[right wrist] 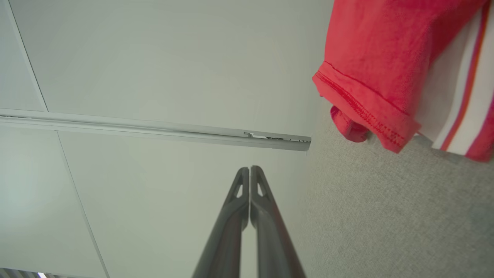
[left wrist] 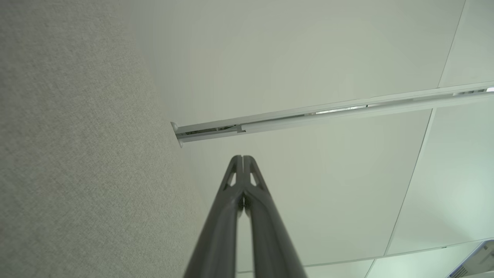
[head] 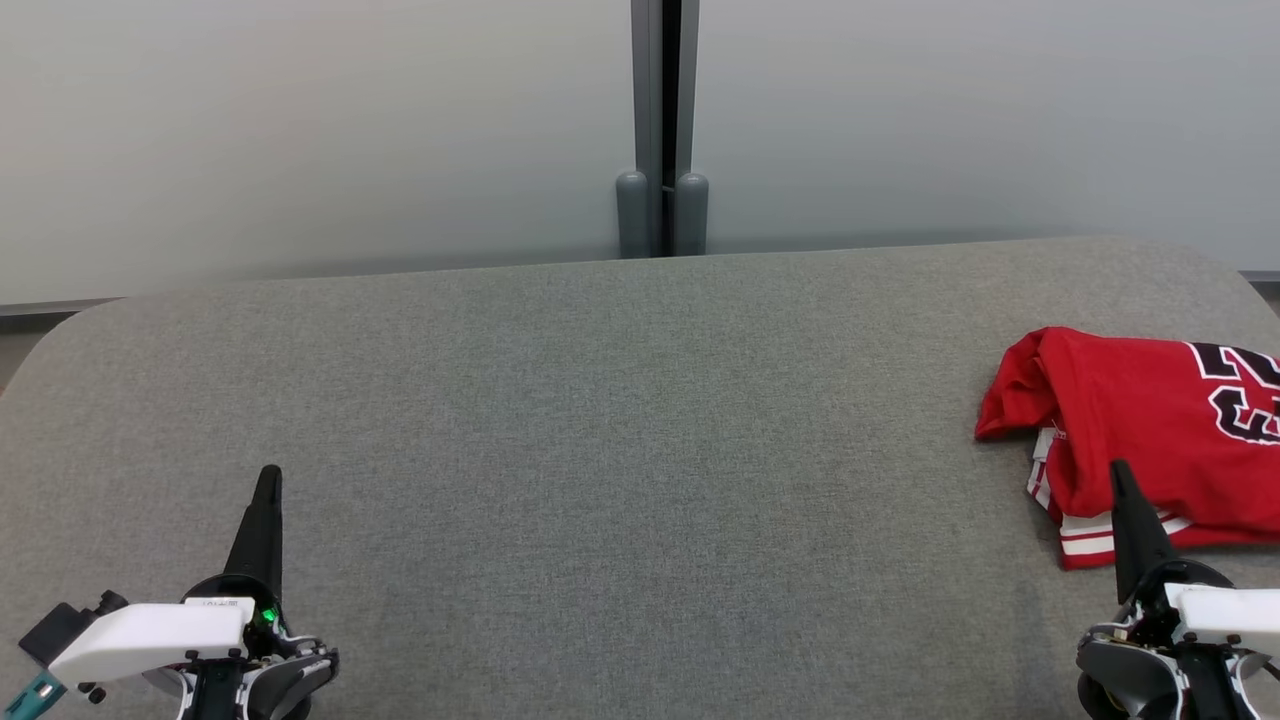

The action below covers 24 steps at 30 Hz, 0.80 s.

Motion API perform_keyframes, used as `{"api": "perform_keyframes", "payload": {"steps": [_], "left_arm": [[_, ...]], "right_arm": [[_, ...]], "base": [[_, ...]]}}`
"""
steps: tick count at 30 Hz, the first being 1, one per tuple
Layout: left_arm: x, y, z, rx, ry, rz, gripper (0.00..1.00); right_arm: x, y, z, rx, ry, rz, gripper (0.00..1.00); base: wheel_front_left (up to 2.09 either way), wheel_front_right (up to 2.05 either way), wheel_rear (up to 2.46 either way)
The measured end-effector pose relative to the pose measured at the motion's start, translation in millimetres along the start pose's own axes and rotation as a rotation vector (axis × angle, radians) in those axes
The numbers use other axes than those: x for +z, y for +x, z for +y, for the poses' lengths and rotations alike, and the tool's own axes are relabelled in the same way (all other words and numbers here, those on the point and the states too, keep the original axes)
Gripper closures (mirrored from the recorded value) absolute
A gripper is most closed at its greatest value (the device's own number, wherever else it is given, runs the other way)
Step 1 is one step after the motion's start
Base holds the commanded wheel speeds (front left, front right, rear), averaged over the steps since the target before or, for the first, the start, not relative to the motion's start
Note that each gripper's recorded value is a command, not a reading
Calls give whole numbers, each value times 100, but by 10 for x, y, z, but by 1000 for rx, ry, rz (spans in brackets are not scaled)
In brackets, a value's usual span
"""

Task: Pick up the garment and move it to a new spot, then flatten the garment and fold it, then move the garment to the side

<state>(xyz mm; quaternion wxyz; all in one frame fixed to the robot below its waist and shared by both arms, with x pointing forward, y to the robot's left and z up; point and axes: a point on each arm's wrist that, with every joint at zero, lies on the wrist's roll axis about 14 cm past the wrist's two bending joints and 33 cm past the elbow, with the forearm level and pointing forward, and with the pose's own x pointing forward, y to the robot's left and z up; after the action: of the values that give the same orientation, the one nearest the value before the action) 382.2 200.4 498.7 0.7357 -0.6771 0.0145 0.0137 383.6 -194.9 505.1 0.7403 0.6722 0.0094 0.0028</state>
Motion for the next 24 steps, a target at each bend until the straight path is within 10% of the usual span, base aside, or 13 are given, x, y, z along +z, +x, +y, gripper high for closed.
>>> {"api": "perform_keyframes", "payload": {"steps": [24], "left_arm": [[-3, 55, -62, -32, -88, -1, 100]], "right_arm": [[54, 43, -7, 1, 101, -20, 100]], "base": [[0, 0, 0]]}}
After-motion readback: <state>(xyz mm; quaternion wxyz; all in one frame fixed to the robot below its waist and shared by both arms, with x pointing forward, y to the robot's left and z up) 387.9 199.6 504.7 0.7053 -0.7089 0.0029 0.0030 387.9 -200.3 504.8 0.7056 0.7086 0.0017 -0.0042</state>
